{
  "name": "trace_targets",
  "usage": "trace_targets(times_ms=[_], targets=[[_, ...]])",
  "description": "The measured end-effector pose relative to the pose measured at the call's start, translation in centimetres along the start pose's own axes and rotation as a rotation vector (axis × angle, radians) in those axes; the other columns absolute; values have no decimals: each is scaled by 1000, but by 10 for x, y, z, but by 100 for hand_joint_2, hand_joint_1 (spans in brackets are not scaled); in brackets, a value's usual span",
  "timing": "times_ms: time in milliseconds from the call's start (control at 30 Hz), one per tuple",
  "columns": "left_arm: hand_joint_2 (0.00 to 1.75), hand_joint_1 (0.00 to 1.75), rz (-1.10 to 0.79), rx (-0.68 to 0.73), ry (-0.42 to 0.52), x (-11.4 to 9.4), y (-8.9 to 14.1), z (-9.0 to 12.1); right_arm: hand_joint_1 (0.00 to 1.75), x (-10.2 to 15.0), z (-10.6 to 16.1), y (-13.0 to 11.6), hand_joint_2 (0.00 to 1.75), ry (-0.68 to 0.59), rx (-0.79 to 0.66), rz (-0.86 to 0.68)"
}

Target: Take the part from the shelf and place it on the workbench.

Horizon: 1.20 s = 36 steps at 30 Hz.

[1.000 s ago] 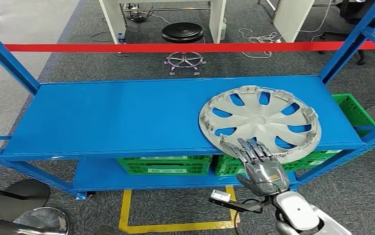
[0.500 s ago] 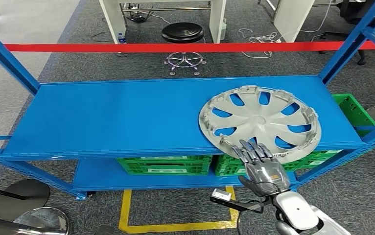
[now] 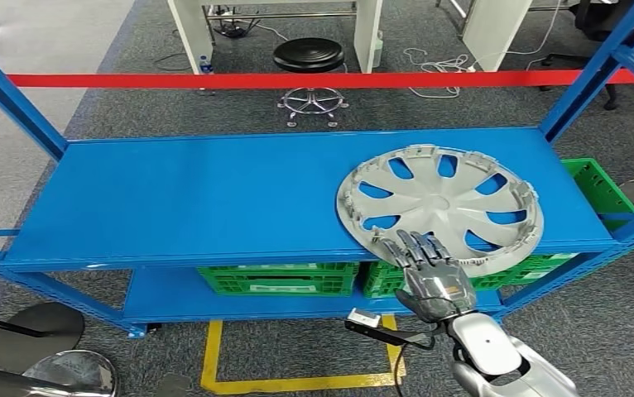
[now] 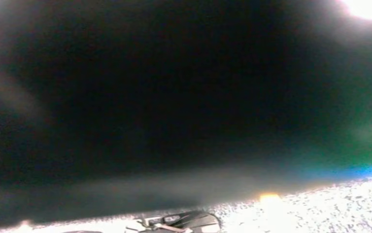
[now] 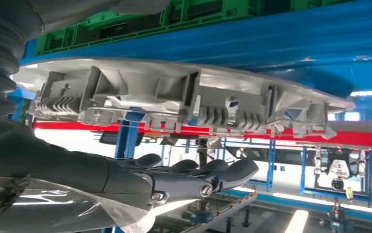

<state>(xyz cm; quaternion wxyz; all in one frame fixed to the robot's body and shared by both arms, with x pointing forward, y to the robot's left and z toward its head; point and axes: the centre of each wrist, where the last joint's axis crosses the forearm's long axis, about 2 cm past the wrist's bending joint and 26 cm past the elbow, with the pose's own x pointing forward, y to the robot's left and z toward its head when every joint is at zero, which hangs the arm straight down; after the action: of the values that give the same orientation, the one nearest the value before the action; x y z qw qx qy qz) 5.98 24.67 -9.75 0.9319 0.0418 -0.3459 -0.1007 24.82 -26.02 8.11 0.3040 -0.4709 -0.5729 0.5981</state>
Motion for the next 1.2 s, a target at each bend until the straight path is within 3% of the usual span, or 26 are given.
trace_targets(times_ms=[300, 1200], targets=[[0, 0, 14, -9, 5, 0, 0, -3, 0, -3, -10, 4, 175, 29, 12, 4], [0, 0, -13, -14, 31, -5, 3, -2, 0, -35, -7, 11, 175, 163, 53, 35]])
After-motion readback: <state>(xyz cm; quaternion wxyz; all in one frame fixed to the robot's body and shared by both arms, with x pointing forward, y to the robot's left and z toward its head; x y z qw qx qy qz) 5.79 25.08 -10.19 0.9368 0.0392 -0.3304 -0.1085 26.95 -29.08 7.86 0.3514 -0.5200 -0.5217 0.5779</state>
